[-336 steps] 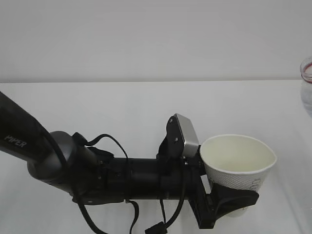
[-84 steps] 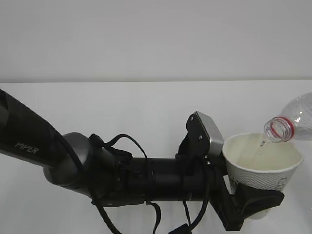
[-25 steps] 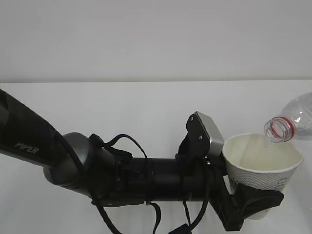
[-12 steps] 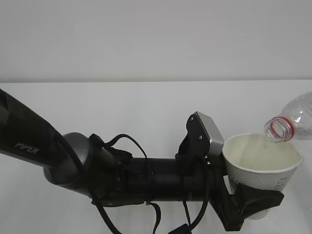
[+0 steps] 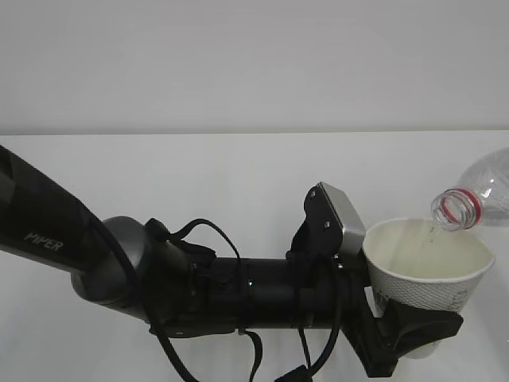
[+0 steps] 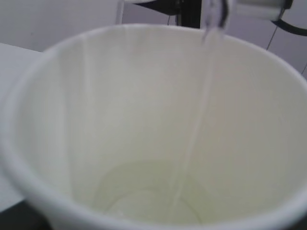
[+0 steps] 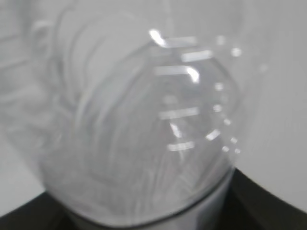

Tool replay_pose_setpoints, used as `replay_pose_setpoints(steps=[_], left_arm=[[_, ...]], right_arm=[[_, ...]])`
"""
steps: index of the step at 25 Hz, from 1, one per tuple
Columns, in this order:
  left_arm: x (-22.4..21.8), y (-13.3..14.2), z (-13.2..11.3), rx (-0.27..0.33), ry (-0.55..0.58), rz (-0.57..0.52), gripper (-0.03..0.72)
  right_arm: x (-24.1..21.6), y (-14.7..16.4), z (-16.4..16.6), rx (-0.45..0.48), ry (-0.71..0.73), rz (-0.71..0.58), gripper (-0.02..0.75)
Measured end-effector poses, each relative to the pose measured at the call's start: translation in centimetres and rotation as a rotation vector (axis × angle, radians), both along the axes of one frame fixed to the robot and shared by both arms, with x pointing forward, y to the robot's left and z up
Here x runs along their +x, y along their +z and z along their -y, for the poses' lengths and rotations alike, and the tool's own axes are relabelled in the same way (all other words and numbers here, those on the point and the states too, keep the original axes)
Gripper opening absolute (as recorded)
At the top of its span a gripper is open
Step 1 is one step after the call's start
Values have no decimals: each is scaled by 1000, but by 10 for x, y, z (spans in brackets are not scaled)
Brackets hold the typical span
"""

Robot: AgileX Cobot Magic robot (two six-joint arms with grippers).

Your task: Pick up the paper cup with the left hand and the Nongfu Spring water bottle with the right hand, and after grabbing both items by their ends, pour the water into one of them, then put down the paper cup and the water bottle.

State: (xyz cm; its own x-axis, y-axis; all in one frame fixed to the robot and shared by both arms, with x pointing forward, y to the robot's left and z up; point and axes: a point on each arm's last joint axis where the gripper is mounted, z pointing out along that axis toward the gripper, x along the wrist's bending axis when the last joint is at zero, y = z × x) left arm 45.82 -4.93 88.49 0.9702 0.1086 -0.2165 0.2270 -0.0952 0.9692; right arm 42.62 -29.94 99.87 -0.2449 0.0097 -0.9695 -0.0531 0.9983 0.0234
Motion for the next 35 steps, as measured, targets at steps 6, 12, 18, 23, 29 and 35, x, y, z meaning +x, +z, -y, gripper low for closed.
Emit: replay_pose_setpoints(steps=[6,12,18,23,29,35], left_arm=[[0,0,0,0,0,0,545],[0,0,0,0,0,0,545],[0,0,0,0,0,0,545],[0,0,0,2,1,0,545],[0,0,0,2,1,0,545],[0,0,0,2,1,0,545]], right_arm=[[0,1,0,1,1,7,449],[0,1,0,-1,2,10,449],[0,1,0,-8,5,15,449],[0,1,0,-10,6,15,449],[0,1,0,-10,6,15,449],[0,1,0,-13,6,15,449]])
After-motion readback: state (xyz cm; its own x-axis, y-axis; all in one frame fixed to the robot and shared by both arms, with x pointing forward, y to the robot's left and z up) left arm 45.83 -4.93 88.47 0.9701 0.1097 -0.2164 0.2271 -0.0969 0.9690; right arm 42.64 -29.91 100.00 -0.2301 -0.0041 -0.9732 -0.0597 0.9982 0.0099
